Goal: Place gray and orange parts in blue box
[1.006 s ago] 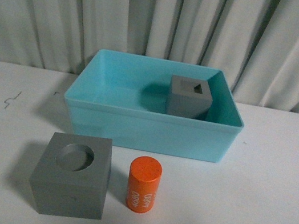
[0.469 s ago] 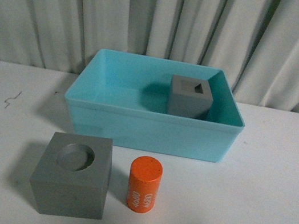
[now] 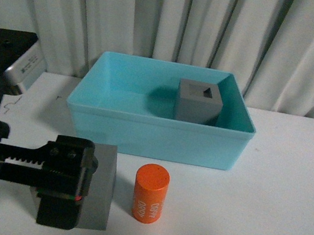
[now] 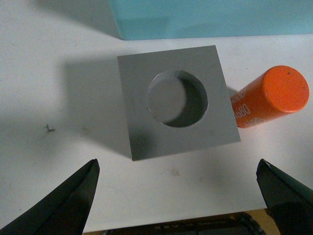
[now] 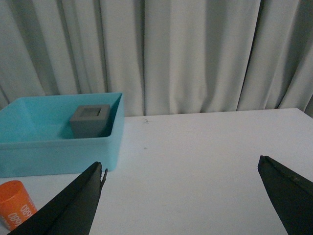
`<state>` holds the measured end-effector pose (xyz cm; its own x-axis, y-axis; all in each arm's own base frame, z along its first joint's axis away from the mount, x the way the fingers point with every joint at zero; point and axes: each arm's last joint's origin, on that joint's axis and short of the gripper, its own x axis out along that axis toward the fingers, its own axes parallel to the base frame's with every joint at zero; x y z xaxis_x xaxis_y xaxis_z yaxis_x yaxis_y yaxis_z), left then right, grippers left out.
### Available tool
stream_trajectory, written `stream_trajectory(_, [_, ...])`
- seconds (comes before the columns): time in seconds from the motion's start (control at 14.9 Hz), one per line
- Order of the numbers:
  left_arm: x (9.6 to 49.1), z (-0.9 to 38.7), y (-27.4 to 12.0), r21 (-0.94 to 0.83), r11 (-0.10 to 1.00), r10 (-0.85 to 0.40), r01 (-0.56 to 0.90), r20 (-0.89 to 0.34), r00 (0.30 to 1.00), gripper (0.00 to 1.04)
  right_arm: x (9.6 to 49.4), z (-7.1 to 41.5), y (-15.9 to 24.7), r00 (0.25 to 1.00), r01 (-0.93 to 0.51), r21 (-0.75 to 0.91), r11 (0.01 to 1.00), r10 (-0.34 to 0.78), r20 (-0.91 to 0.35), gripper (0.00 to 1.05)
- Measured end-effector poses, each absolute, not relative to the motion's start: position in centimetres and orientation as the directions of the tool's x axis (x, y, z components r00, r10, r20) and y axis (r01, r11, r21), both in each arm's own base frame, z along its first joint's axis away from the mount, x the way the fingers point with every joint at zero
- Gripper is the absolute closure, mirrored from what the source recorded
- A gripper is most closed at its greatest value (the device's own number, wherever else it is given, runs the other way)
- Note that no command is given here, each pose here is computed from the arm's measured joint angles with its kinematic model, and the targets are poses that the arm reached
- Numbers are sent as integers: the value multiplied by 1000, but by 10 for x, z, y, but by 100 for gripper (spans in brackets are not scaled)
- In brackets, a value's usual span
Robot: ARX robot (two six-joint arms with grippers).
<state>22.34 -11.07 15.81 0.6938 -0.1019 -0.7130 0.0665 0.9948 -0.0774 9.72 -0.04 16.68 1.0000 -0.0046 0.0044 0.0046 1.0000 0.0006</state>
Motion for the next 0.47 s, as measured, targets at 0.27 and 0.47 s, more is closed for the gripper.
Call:
stream_trajectory(0.27, [248, 149, -112, -58, 997, -72, 44, -709, 702, 7, 97, 167, 0, 1000, 4, 1, 1000, -4, 4, 6])
stream_trajectory(0.47, [258, 139, -107, -36, 998, -56, 43, -720, 692, 7, 97, 167, 0, 1000, 4, 1, 1000, -4, 4, 6])
